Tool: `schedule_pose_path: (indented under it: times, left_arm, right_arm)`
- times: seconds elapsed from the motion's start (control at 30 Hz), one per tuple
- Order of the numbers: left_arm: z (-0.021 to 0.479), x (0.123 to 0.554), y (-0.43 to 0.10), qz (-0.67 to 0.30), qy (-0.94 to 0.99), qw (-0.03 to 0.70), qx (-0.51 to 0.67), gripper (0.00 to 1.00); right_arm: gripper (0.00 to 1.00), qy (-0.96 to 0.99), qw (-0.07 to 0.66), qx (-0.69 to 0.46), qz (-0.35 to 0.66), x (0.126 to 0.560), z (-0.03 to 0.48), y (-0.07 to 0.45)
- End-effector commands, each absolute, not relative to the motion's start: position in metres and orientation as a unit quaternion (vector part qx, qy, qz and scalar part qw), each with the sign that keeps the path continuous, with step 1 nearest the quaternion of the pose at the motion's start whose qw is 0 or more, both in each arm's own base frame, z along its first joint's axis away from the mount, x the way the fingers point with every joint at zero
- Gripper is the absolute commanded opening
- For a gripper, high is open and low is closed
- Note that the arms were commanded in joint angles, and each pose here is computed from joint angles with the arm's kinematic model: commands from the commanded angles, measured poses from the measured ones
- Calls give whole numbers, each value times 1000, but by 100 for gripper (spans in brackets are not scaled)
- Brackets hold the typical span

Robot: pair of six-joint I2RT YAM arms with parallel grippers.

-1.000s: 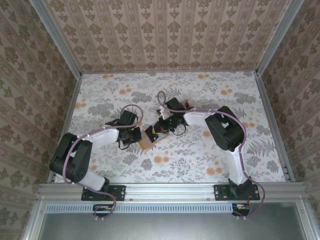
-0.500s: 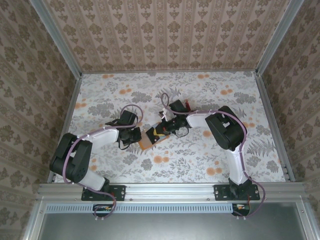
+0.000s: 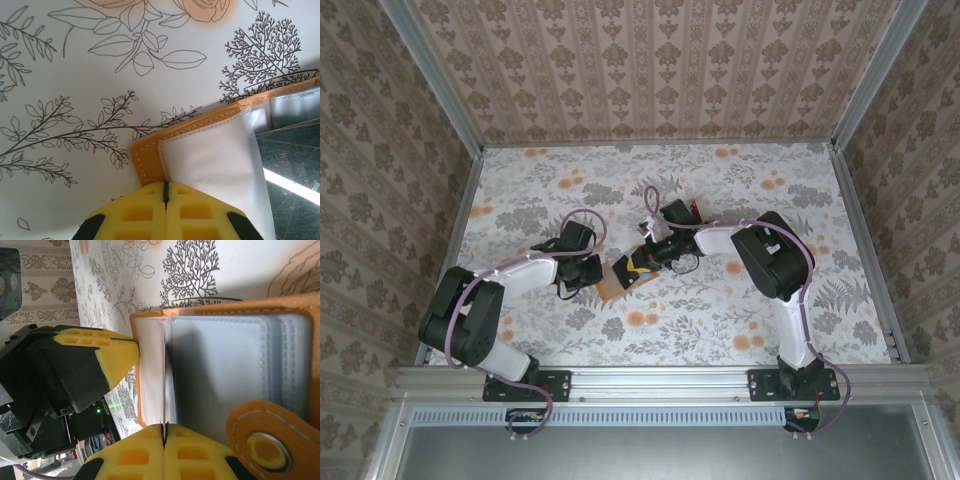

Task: Put the credit cards into the card holder

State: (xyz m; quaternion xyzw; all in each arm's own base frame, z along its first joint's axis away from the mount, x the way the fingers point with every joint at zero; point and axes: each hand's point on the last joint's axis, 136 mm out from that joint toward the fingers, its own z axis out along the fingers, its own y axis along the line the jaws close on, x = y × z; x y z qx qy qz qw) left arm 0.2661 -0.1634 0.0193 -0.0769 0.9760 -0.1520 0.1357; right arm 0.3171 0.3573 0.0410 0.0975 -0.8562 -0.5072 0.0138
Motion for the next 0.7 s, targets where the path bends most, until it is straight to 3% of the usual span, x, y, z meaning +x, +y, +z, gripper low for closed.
schedule_pose_path:
  times: [0.0, 0.67]
  left_arm:
    - [2, 242, -144, -103, 988, 95, -70, 5]
    - [2, 249, -143, -100, 988, 99, -62, 5]
  right_arm:
    - [0, -848, 52, 112, -515, 298, 33, 356]
    - [0, -829, 70, 182, -523, 280, 34, 357]
